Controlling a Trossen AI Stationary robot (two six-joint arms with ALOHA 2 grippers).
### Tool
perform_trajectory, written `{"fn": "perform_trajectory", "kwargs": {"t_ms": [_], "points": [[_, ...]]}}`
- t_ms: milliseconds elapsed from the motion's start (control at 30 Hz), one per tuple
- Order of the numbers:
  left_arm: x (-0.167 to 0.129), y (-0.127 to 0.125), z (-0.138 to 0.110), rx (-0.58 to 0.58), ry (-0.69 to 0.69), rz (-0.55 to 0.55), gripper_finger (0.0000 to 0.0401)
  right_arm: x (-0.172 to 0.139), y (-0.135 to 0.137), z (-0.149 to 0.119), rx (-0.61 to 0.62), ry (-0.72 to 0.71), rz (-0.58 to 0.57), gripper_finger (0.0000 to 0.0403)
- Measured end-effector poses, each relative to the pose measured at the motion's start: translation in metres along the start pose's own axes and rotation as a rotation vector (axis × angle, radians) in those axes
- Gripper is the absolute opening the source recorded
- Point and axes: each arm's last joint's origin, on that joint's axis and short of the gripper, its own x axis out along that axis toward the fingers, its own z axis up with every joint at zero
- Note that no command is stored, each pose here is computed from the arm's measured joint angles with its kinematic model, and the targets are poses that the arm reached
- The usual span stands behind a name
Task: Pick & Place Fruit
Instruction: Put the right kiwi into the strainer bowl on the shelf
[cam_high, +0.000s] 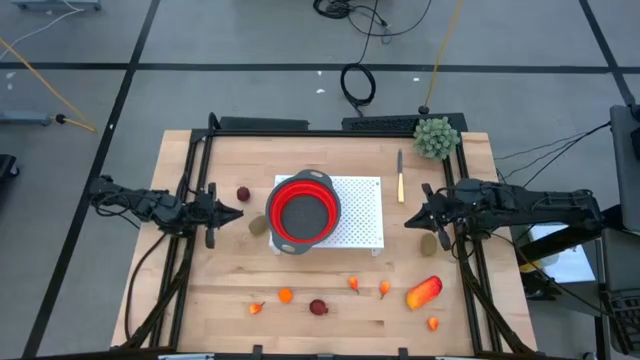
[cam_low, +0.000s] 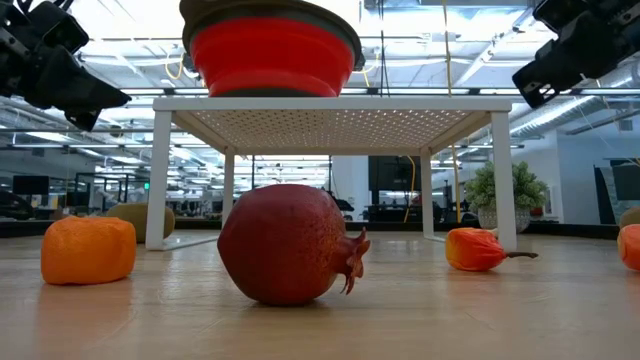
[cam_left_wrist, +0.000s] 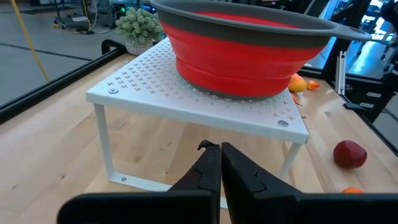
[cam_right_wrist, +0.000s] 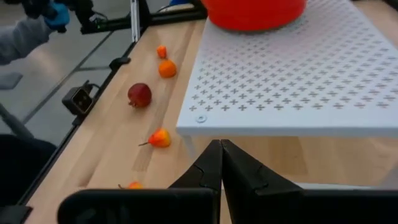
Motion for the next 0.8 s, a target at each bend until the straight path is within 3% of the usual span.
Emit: {"fn": "perform_trajectory", "kwargs": {"t_ms": [300, 500, 800], "points": [[0.000, 0.000, 0.000, -0.005, -0.003, 0.012, 0.0004, 0.018, 0.015, 0.000, -0.083, 0.108, 0.001, 0.0000], [0.000, 0.001, 0.000, -0.005, -0.006, 0.025, 0.0012, 0.028, 0.028, 0.005, -0.121, 0.178, 0.062, 0.0000], [0.000, 0.001, 0.000, -0.008, -0.007, 0.025, 0.0002, 0.039, 0.044, 0.011, -0.193, 0.381, 0.003, 0.0000]]}}
